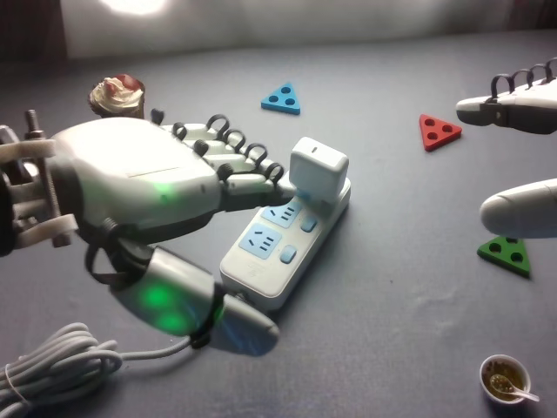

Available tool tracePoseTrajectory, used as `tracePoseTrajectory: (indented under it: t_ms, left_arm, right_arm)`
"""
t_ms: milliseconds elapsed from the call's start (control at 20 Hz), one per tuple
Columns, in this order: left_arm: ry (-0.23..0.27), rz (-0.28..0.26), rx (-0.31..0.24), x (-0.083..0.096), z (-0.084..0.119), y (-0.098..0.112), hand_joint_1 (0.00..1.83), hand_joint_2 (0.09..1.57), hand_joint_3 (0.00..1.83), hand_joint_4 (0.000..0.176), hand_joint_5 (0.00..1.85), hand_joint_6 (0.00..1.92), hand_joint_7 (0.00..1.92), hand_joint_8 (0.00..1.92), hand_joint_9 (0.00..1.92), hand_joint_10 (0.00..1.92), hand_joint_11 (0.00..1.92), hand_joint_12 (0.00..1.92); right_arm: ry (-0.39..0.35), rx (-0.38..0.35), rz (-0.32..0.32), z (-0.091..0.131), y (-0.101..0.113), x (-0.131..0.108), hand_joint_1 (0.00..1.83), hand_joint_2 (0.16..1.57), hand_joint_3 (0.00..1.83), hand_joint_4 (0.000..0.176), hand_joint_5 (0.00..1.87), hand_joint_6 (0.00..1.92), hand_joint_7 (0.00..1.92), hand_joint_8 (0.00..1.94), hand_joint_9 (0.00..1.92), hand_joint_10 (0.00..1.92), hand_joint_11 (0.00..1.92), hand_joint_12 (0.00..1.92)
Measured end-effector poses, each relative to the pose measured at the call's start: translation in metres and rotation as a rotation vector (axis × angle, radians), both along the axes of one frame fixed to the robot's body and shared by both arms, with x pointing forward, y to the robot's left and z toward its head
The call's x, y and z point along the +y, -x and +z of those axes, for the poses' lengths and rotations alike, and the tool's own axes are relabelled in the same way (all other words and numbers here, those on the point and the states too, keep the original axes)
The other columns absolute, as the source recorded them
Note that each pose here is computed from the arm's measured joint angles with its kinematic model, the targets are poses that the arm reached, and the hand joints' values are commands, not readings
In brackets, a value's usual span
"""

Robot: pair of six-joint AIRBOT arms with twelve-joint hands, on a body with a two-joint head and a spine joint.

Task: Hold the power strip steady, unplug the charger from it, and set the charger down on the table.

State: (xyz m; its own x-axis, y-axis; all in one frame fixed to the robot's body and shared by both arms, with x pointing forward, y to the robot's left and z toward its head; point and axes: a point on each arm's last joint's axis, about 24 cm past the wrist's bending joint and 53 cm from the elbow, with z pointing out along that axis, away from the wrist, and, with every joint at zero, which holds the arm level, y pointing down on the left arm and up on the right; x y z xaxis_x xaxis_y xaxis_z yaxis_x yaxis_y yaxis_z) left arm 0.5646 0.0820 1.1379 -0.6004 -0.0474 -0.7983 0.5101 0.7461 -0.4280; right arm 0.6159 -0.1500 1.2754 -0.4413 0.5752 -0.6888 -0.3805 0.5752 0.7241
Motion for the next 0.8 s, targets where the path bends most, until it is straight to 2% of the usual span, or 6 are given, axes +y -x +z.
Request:
tracePoseTrajectory:
  t_ms: [150, 350, 650, 800]
  left_arm:
    - [0.006, -0.023, -0.009, -0.009, 0.002, 0.001, 0.07, 0.91, 0.01, 0.0, 0.11, 0.0, 0.1, 0.0, 0.1, 0.0, 0.05, 0.13]
    - [0.019, -0.034, 0.011, -0.018, -0.002, 0.002, 0.09, 0.92, 0.01, 0.0, 0.13, 0.01, 0.11, 0.0, 0.09, 0.0, 0.04, 0.12]
    - [-0.027, -0.026, 0.079, -0.01, -0.037, 0.006, 0.08, 0.95, 0.01, 0.0, 0.14, 0.01, 0.12, 0.0, 0.11, 0.0, 0.05, 0.11]
    - [-0.04, -0.046, 0.08, -0.019, -0.046, 0.009, 0.08, 0.95, 0.01, 0.0, 0.13, 0.0, 0.11, 0.0, 0.1, 0.0, 0.05, 0.1]
  right_arm:
    - [0.002, 0.0, 0.006, 0.0, 0.002, 0.003, 0.1, 0.92, 0.0, 0.0, 0.09, 0.01, 0.12, 0.0, 0.13, 0.01, 0.03, 0.22]
    - [0.005, -0.004, 0.009, 0.0, 0.002, 0.003, 0.12, 0.92, 0.0, 0.0, 0.09, 0.0, 0.16, 0.01, 0.16, 0.01, 0.07, 0.22]
    - [0.017, -0.012, 0.026, -0.001, 0.003, 0.01, 0.23, 0.94, 0.01, 0.0, 0.09, 0.0, 0.15, 0.0, 0.15, 0.0, 0.07, 0.21]
    - [0.019, -0.011, 0.038, -0.003, 0.0, 0.017, 0.33, 0.94, 0.0, 0.0, 0.13, 0.01, 0.18, 0.01, 0.17, 0.01, 0.09, 0.22]
